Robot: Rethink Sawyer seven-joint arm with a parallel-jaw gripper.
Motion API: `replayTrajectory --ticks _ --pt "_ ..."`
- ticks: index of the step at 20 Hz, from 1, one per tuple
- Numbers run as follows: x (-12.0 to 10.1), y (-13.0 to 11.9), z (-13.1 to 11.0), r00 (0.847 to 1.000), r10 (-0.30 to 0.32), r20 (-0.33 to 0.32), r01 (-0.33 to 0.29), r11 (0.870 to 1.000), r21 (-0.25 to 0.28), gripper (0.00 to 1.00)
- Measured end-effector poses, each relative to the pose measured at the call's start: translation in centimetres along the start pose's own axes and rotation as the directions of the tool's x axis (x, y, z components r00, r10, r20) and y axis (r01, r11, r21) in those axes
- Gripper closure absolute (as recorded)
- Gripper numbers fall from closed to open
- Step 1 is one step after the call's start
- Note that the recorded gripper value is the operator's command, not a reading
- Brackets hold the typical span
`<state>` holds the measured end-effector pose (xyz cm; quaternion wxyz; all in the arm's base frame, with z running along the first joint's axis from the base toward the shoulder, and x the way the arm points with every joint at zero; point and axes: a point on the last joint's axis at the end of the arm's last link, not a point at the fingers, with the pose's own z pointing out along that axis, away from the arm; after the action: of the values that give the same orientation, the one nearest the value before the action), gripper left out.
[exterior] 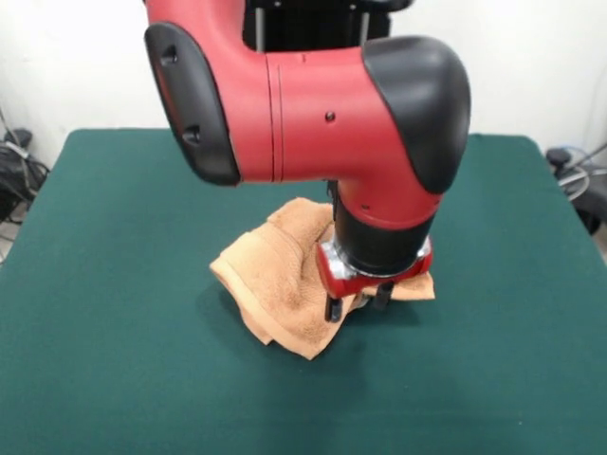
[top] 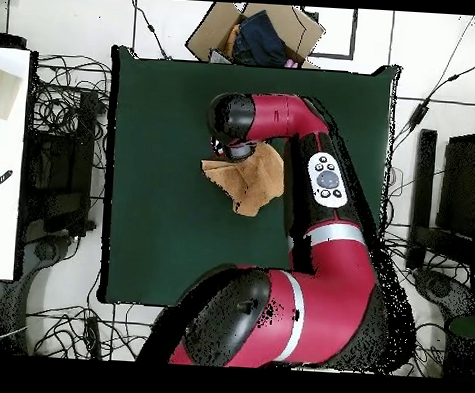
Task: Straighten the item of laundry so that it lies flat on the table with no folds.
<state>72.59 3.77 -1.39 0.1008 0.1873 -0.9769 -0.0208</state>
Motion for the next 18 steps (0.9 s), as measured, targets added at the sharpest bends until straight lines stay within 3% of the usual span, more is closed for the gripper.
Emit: replayTrajectory --ticks 18 --pt "-2.3 -3.4 0.6 0.998 0.029 0.05 -0.032 0.998 0.057 0.0"
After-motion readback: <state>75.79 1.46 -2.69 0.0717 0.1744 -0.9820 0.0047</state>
